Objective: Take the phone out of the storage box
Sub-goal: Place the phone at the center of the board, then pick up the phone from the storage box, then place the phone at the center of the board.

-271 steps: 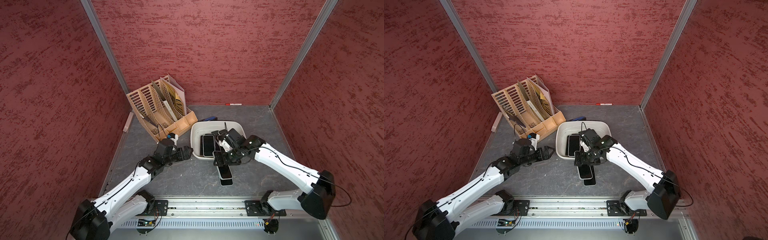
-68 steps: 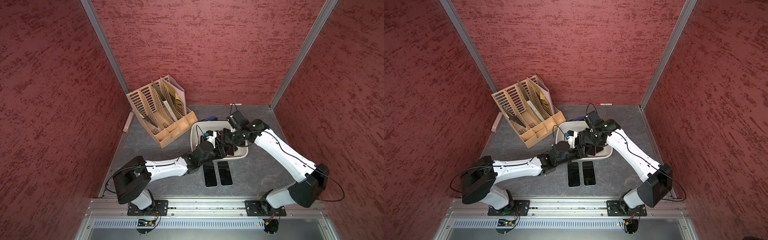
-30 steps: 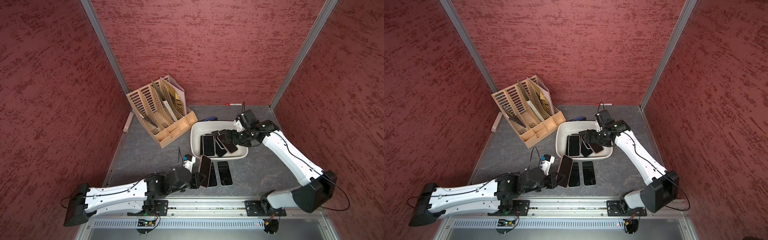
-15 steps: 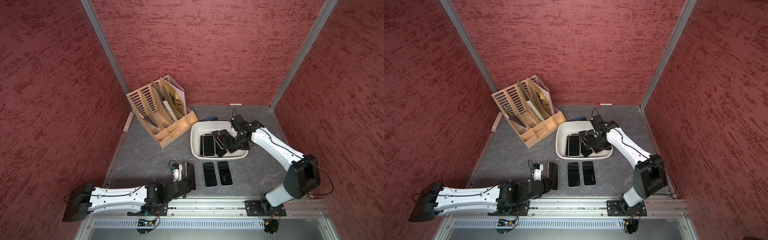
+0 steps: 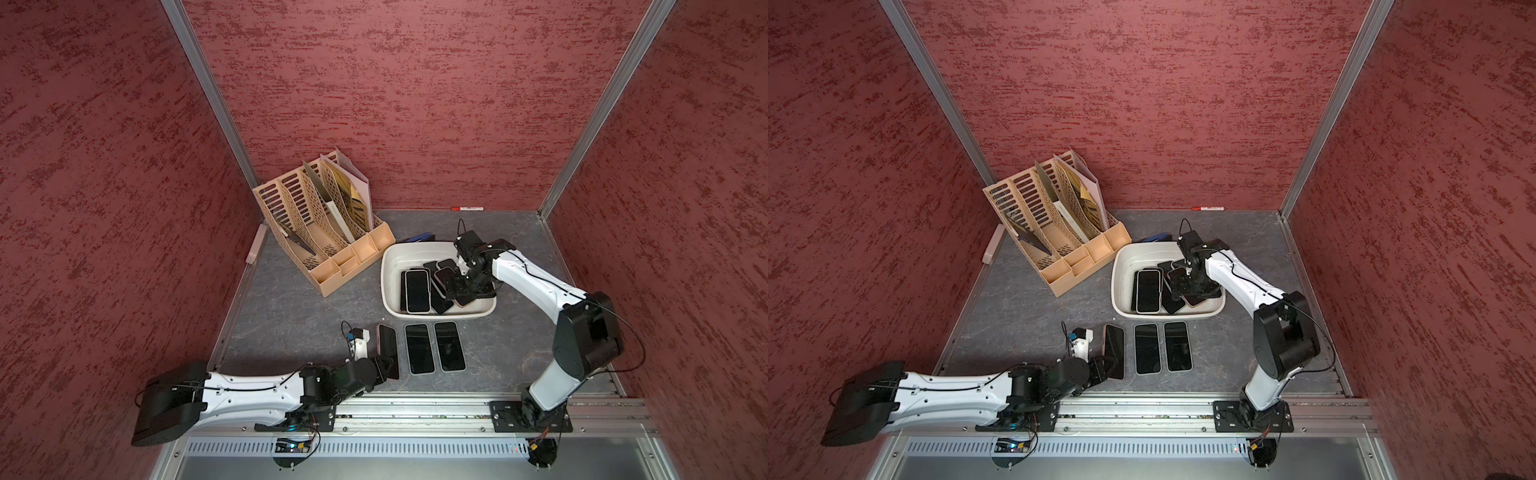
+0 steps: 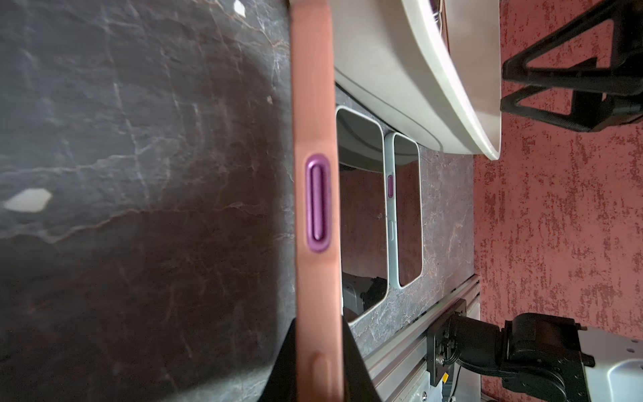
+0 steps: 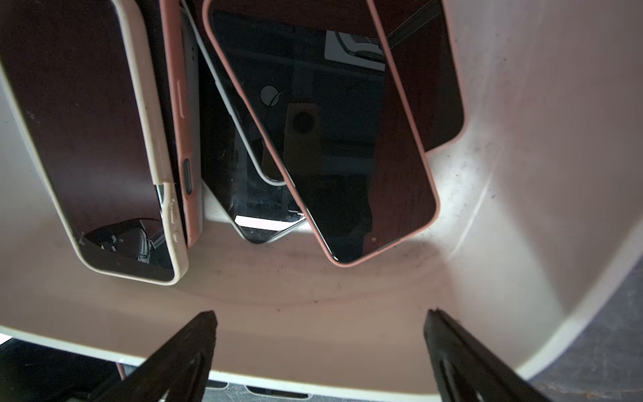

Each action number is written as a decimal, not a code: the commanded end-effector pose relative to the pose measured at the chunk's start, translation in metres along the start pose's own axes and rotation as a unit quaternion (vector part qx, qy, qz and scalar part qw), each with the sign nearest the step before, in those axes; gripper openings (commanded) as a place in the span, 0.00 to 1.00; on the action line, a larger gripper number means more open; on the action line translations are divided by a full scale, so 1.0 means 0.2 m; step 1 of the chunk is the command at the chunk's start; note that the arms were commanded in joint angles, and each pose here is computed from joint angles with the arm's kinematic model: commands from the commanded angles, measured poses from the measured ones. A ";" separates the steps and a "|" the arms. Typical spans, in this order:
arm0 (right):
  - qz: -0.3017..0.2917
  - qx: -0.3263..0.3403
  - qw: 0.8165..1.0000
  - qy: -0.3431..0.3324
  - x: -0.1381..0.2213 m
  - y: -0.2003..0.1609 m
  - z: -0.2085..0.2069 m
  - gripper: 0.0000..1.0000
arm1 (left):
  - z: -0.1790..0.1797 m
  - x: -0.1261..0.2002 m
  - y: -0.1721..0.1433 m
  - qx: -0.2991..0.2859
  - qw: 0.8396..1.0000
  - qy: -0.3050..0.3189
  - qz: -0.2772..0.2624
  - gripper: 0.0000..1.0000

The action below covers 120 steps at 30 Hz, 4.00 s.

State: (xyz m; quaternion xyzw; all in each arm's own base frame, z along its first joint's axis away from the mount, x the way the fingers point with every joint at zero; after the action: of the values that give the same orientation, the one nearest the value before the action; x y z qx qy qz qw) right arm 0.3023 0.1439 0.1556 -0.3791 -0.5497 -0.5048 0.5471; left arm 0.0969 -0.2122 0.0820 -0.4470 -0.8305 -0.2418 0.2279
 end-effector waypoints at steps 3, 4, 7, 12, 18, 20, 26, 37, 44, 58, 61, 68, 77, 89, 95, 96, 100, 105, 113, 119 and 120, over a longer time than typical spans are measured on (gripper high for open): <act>-0.032 -0.002 0.999 0.022 0.07 0.08 0.03 0.98 | -0.07 -0.04 -0.02 -0.001 0.999 -0.039 0.021 0.00; -0.031 -0.003 0.999 0.023 0.07 0.08 0.03 0.98 | -0.07 -0.05 -0.02 -0.001 0.999 -0.037 0.023 0.00; -0.028 -0.003 0.999 0.021 0.06 0.07 0.03 0.98 | -0.06 -0.09 -0.01 0.002 0.999 -0.031 0.027 0.00; -0.017 0.002 1.000 0.009 0.02 0.05 0.01 0.98 | -0.05 -0.14 0.01 0.011 0.999 -0.023 0.022 0.00; 0.003 0.013 1.000 -0.022 -0.07 0.10 -0.09 0.98 | -0.05 -0.21 0.01 0.016 0.999 -0.014 0.040 0.11; 0.004 0.012 1.000 -0.024 -0.09 0.15 -0.13 0.98 | -0.04 -0.22 0.01 0.020 0.999 -0.006 0.044 0.25; 0.003 0.031 1.000 -0.005 -0.17 0.29 -0.13 0.98 | -0.01 -0.18 0.01 0.030 0.999 0.013 0.043 0.54; 0.003 0.070 0.997 0.031 -0.30 0.40 -0.09 0.98 | -0.02 0.07 0.14 0.038 0.999 0.018 -0.003 1.00; 0.013 0.078 0.997 0.018 -0.34 0.40 -0.12 0.98 | -0.05 0.19 0.21 0.045 0.998 -0.024 -0.028 1.00; 0.031 0.066 0.997 0.033 -0.38 0.28 -0.11 0.93 | -0.13 0.11 0.19 0.030 0.999 -0.031 -0.003 1.00; 0.032 0.061 0.997 0.042 -0.40 0.27 -0.11 0.87 | -0.16 0.09 0.18 0.021 0.999 -0.028 0.008 1.00; 0.013 0.053 0.997 0.048 -0.35 0.28 -0.09 0.76 | -0.18 0.09 0.17 0.015 0.999 -0.028 0.014 1.00; -0.054 0.010 0.997 0.045 -0.12 0.37 -0.06 0.62 | -0.23 0.13 0.20 0.002 0.999 -0.039 -0.003 1.00; -0.100 -0.051 0.992 0.065 0.22 0.29 -0.03 0.57 | -0.60 0.09 0.20 -0.147 0.982 -0.115 -0.026 1.00; -0.080 -0.076 0.993 0.053 0.30 -0.05 -0.08 0.57 | -0.70 -0.01 0.16 -0.172 0.976 -0.132 -0.010 1.00; -0.078 -0.082 0.992 0.054 0.30 -0.12 -0.08 0.57 | -0.71 -0.03 0.15 -0.175 0.975 -0.136 -0.007 1.00; -0.060 -0.098 0.991 0.067 0.28 -0.36 -0.09 0.57 | -0.75 -0.09 0.13 -0.178 0.971 -0.157 0.004 1.00; -0.033 -0.112 0.992 0.041 0.20 -0.58 -0.14 0.57 | -0.86 -0.22 0.08 -0.199 0.963 -0.180 0.040 1.00; -0.006 -0.113 0.993 0.030 0.13 -0.63 -0.13 0.57 | -0.94 -0.27 0.08 -0.198 0.960 -0.194 0.033 1.00; 0.020 -0.116 0.993 0.013 0.07 -0.62 -0.13 0.57 | -0.84 -0.18 0.13 -0.185 0.968 -0.168 0.004 1.00; 0.027 -0.116 0.993 0.010 0.05 -0.62 -0.13 0.57 | -0.83 -0.16 0.14 -0.184 0.969 -0.164 -0.002 1.00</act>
State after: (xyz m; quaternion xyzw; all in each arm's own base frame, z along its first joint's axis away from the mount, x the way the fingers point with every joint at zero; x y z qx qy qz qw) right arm 0.1819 0.0911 0.1511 -0.4416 -0.4657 -0.5570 0.5272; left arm 0.1628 -0.3320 0.1934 -0.5354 -0.7867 -0.3072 -0.0006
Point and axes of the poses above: each gripper's point midway between its finger pads, its own x axis back along the fingers, its own z axis along the line the jaws close on, y = z × x, the point moved 5 cm from there along x, back along the fingers, and after that the axes turned 8 degrees about x, right-handed, at the moved point
